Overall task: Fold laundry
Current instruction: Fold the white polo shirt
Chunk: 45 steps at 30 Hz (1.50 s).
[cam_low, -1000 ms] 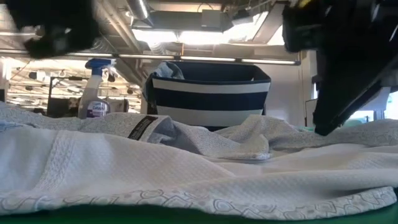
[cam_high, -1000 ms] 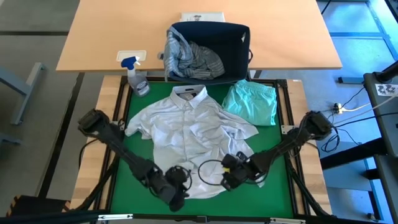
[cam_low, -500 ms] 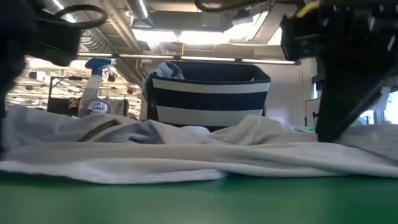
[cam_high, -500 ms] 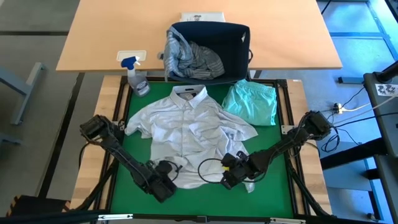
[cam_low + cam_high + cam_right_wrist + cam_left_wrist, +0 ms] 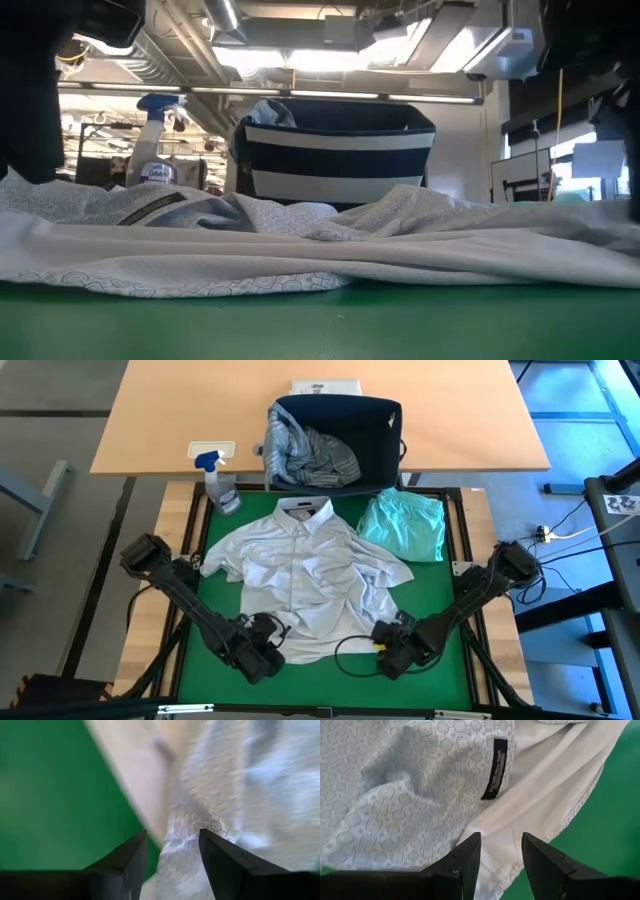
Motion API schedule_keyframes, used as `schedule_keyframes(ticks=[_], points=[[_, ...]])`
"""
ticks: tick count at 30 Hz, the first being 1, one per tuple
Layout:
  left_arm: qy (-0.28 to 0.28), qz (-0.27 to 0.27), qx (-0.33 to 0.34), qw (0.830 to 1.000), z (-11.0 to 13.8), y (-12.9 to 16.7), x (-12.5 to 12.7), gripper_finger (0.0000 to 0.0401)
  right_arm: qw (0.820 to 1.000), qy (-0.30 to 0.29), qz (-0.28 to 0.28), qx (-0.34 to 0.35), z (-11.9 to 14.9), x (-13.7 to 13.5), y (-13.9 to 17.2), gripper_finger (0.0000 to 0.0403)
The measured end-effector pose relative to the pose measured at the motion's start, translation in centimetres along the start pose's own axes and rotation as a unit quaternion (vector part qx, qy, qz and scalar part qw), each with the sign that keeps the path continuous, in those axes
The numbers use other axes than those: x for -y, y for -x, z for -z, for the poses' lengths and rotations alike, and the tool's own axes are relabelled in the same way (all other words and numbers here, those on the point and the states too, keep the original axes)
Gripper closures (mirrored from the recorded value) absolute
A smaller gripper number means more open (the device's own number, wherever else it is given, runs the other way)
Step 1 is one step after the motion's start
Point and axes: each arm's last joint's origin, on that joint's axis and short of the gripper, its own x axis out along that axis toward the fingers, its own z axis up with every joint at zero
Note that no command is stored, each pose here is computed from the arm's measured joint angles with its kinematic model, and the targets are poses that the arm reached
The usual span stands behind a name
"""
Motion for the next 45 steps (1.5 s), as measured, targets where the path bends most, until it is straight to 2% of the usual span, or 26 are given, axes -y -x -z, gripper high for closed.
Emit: schedule_keyframes(ticks=[2,6,8,11,15,17,18,20,24,26,30,34,37,40,43,45], points=[[-0.004,-0.001,0.009,1.000,-0.2,-0.1,0.0,0.0262,0.999,0.004,0.027,0.017,0.0,0.3,-0.2,0.0221],[-0.011,0.000,0.017,1.000,-0.6,-0.2,0.1,0.0262,0.998,0.026,0.044,0.035,-0.5,1.1,-0.9,0.0223],[-0.015,0.003,0.019,1.000,-0.6,-0.2,0.1,0.0262,0.996,0.043,0.078,0.030,-0.7,2.0,-1.1,0.0234],[-0.018,0.003,0.019,1.000,-0.6,-0.2,0.1,0.0262,0.988,0.067,0.139,0.012,-1.3,3.6,-1.2,0.0278],[-0.020,0.003,0.019,1.000,-0.6,-0.2,0.1,0.0262,0.966,0.107,0.234,-0.019,-2.4,6.3,-0.4,0.0371],[-0.022,0.002,0.024,0.999,-0.6,-0.2,0.1,0.0262,0.958,0.115,0.261,-0.012,-2.9,7.2,0.7,0.0393],[-0.022,0.002,0.026,0.999,-0.6,-0.2,0.1,0.0262,0.957,0.112,0.266,-0.005,-3.2,7.5,1.3,0.0389],[-0.022,0.003,0.030,0.999,-0.6,-0.2,0.1,0.0262,0.963,0.098,0.252,0.006,-3.7,7.6,2.6,0.0369],[-0.020,0.021,0.032,0.999,-0.6,-0.2,0.5,0.0262,0.986,0.030,0.166,-0.009,-4.0,7.1,5.0,0.0326],[-0.028,0.054,0.036,0.997,-0.7,0.0,1.2,0.0262,0.994,-0.002,0.109,-0.018,-3.7,6.2,6.1,0.0304],[-0.057,0.152,0.053,0.985,-1.2,0.4,3.2,0.0262,1.000,-0.017,-0.001,-0.018,-1.7,3.3,7.6,0.0266],[-0.098,0.233,0.083,0.964,-2.1,0.9,4.8,0.0262,0.996,0.022,-0.085,0.013,1.4,-0.1,8.1,0.0242],[-0.121,0.233,0.097,0.960,-3.1,0.6,4.9,0.0262,0.994,0.069,-0.064,0.059,3.9,-1.2,6.9,0.0234],[-0.153,0.225,0.081,0.959,-3.8,-0.5,4.8,0.0262,0.985,0.136,-0.032,0.105,5.7,-1.7,5.0,0.0234],[-0.181,0.232,0.061,0.954,-3.9,-1.7,5.0,0.0262,0.972,0.209,-0.013,0.109,6.8,-2.0,2.9,0.0239],[-0.191,0.248,0.050,0.948,-3.9,-2.5,5.4,0.0262,0.967,0.232,-0.010,0.105,7.0,-2.2,1.9,0.0243]])
